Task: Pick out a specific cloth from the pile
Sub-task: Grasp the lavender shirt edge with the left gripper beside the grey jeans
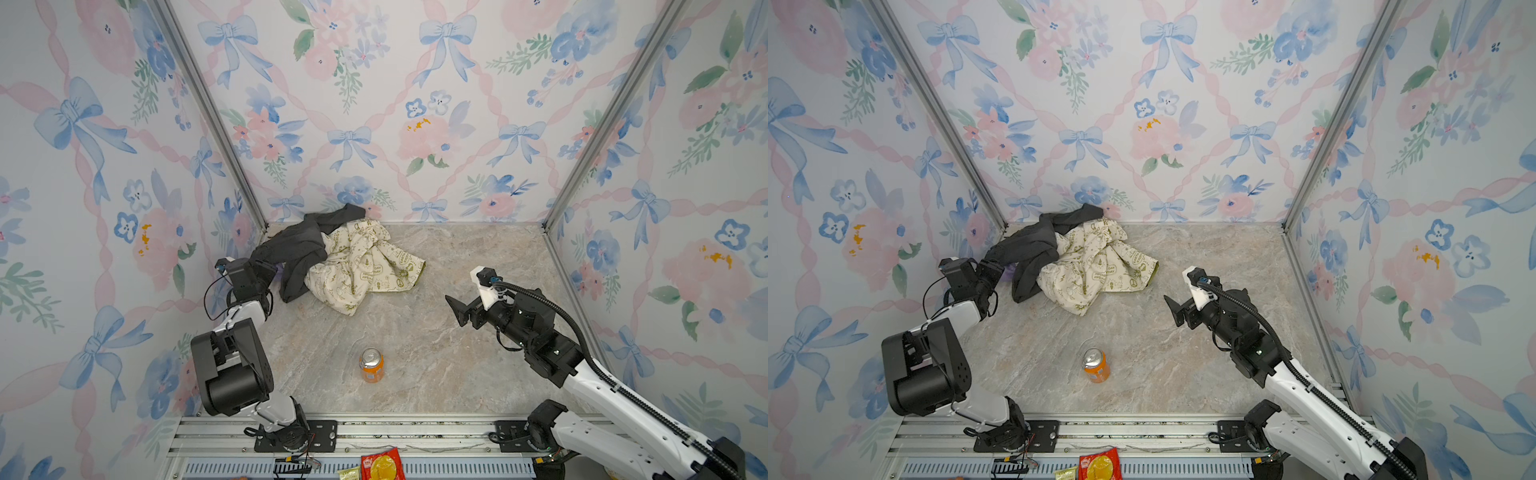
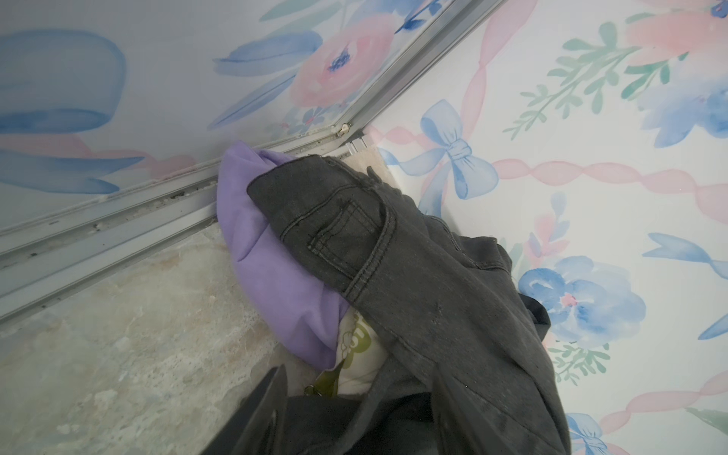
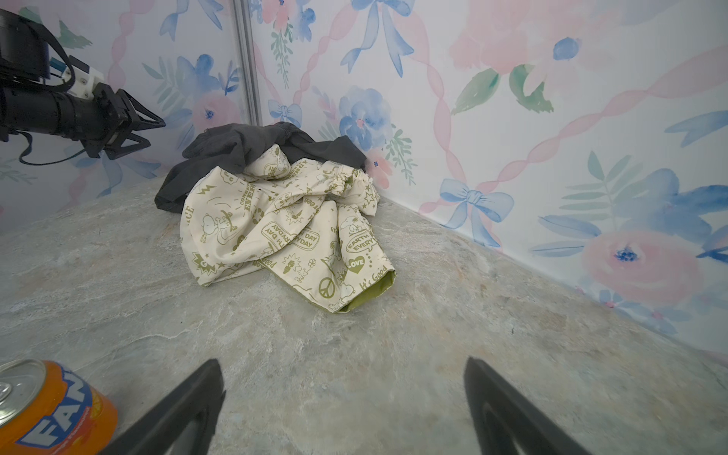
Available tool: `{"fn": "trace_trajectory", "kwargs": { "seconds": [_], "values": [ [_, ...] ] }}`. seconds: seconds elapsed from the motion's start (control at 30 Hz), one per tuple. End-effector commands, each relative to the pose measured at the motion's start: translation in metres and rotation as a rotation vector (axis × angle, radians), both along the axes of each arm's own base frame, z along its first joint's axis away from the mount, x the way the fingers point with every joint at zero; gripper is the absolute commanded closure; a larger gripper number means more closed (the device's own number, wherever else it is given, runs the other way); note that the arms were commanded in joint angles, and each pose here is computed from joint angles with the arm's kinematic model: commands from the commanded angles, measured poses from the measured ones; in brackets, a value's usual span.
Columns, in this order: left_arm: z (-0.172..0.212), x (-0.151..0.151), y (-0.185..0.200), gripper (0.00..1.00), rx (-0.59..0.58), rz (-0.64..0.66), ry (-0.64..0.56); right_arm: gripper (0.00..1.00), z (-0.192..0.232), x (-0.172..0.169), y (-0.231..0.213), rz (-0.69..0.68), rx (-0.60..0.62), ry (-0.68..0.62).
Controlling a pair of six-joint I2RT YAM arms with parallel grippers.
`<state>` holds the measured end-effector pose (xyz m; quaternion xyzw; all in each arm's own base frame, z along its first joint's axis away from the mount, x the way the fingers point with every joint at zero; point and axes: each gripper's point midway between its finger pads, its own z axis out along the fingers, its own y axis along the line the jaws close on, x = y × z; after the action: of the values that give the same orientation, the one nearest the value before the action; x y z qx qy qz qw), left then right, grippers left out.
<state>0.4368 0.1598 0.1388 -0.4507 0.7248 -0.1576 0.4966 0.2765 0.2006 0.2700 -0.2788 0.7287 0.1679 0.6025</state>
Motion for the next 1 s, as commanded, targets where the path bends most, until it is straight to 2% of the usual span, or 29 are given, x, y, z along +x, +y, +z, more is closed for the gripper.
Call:
{"fn": "trace_trajectory", "kwargs": {
  "seconds": [0.0, 0.13, 0.3, 0.8, 0.97],
  "values": [
    [-0.012, 0.008, -0.003, 0.45, -0.040, -0.033, 0.029, 0.03, 0.012, -0.003, 0.009, 0.047, 0.020, -0.020],
    [-0.025, 0.013, 0.002, 0.48, -0.034, -0.031, 0.062, 0.03, 0.007, -0.003, 0.014, 0.067, 0.022, 0.003],
    [-0.047, 0.025, -0.002, 0.56, -0.084, -0.064, 0.093, 0.03, 0.002, -0.003, 0.017, 0.077, 0.011, 0.024],
    [-0.083, 0.047, 0.005, 0.63, -0.131, -0.091, 0.157, 0.03, -0.006, -0.005, 0.015, 0.075, -0.007, 0.037],
    [-0.089, 0.051, 0.012, 0.65, -0.105, -0.080, 0.180, 0.03, -0.009, -0.005, 0.014, 0.074, -0.015, 0.038]
  ]
}}
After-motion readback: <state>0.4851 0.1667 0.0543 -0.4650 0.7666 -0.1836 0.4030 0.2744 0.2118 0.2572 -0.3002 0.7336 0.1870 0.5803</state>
